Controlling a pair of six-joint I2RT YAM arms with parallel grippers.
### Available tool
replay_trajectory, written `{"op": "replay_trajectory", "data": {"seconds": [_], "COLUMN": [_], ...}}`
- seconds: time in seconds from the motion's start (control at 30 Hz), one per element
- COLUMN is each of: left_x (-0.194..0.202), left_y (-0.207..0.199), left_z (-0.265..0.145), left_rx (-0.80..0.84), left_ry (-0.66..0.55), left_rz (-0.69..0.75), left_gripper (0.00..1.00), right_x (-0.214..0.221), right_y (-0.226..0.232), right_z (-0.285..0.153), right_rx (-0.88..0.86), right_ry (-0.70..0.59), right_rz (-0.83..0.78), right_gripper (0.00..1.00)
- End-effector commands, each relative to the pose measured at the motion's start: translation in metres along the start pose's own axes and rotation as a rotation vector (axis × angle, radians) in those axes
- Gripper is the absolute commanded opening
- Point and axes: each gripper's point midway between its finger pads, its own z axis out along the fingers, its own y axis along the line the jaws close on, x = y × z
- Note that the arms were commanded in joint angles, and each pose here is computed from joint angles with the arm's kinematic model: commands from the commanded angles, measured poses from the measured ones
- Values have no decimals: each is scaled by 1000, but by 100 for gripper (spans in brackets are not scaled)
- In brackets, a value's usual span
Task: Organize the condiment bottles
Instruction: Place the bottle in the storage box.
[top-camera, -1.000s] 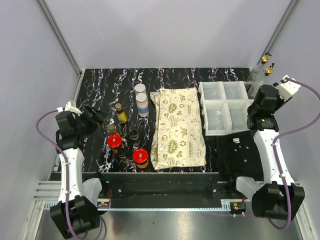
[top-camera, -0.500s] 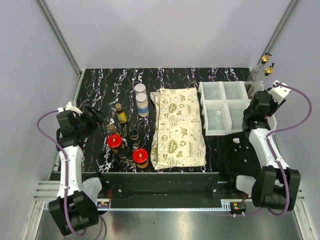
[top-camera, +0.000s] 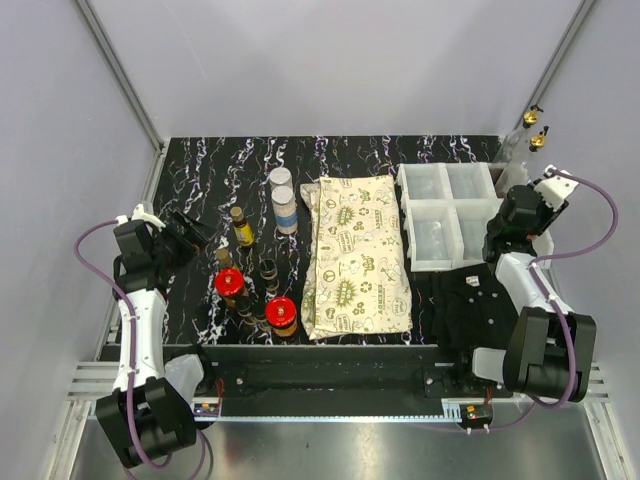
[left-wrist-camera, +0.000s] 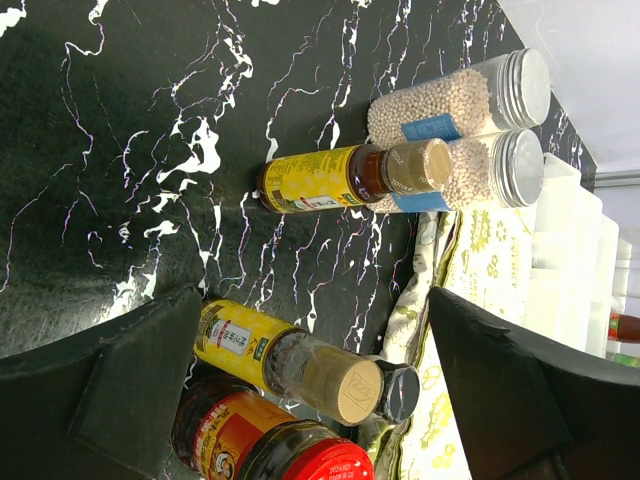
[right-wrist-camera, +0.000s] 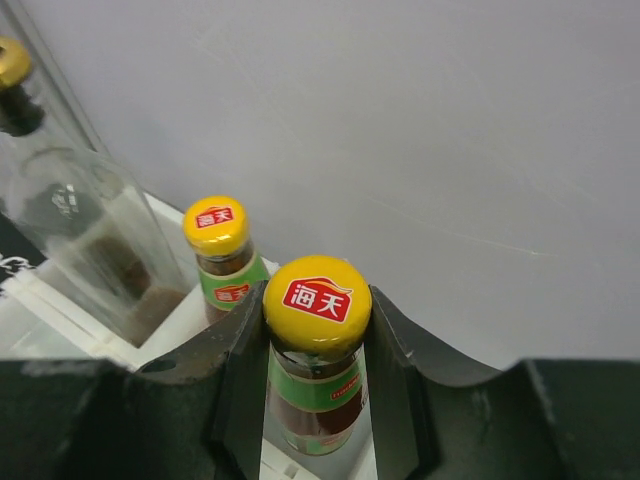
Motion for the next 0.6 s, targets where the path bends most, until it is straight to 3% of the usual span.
{"op": "replay_trajectory", "data": {"seconds": [0.0,0.57], "left_x": [-14,-15], "left_y": [-6,-6], "left_z": [1,0], "left_rx": [15,14], "left_ry": [-41,-50], "left_rz": [20,26], "left_gripper": [99,99], "right_x": [-41,16], "right_y": [-6,12], "right_z": [9,24], "right_rx": [24,-16], "right_ry": [-126,-8], "right_rz": [156,146], "right_gripper": [0,0]}}
